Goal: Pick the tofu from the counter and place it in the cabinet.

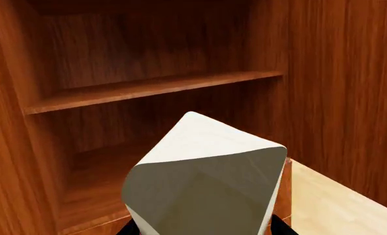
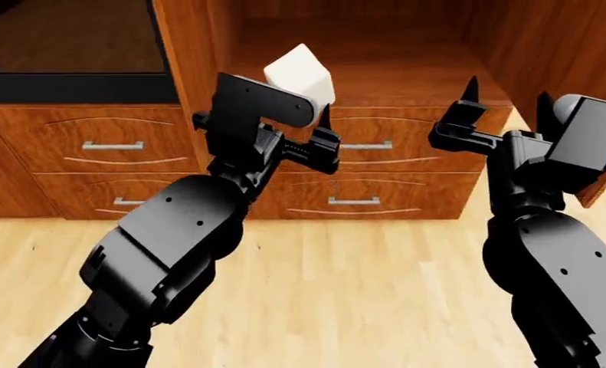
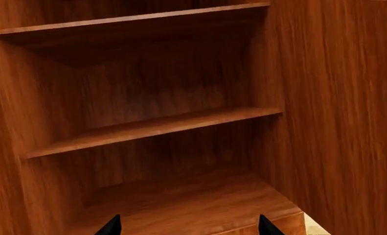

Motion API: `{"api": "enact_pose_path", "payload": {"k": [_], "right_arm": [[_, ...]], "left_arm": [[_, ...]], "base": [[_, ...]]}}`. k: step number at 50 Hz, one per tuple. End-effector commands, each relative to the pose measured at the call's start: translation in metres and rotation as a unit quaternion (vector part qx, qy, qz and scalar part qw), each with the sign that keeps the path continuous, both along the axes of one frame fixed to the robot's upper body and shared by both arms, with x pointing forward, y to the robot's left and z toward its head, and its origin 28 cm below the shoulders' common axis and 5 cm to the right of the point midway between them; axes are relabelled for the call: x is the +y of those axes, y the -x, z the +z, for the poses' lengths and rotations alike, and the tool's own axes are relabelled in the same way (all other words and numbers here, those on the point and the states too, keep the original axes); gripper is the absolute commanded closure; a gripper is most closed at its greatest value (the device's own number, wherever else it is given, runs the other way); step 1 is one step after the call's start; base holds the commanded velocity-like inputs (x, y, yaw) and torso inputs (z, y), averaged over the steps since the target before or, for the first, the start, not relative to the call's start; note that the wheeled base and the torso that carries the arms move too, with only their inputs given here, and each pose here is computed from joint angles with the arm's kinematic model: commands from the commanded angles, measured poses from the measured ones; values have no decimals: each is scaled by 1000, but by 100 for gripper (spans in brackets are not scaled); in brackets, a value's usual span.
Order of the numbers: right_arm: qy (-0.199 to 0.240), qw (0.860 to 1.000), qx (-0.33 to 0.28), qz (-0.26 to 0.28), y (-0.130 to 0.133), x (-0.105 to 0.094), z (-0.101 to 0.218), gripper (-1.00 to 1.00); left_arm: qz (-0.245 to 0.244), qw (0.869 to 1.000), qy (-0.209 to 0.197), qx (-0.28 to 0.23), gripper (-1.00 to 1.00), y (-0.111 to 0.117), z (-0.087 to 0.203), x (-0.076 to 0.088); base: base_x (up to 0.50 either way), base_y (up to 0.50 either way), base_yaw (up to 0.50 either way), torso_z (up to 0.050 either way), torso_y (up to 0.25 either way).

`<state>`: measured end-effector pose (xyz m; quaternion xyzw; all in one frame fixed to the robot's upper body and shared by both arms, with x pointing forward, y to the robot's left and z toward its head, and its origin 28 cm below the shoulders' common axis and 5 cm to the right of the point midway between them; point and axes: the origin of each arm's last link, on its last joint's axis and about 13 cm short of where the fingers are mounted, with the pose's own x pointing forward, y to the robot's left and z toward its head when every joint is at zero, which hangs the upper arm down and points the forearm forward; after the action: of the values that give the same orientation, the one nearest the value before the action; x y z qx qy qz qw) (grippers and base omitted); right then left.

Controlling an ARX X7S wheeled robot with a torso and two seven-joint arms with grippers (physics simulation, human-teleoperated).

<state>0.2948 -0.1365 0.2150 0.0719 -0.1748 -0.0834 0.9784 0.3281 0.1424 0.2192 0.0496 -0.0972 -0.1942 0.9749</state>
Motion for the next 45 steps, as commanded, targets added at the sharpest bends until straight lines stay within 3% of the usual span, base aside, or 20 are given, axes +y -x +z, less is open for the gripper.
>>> {"api": "enact_pose_path", "payload": {"k": [1,10,32,45], "right_arm": [[-4,1000,8,-6,-2,0,-5,-100],[-3,1000,4,-1,1,2,-2,-100],[-9,1000,0,2,3,2,2,-100],[-10,1000,-1,5,9,5,5,-100]], "left_arm": [[7,1000,0,-5,100,-3,1,1],[5,1000,10,-1,100,-3,4,-6],[11,1000,24,-15,100,0,18,-4],[35,997,26,-64,100,13,99,4]], "base": [[476,-146,0,0,11],[459,-190,0,0,1],[426,-251,0,0,1],[367,-335,0,1,2]]}}
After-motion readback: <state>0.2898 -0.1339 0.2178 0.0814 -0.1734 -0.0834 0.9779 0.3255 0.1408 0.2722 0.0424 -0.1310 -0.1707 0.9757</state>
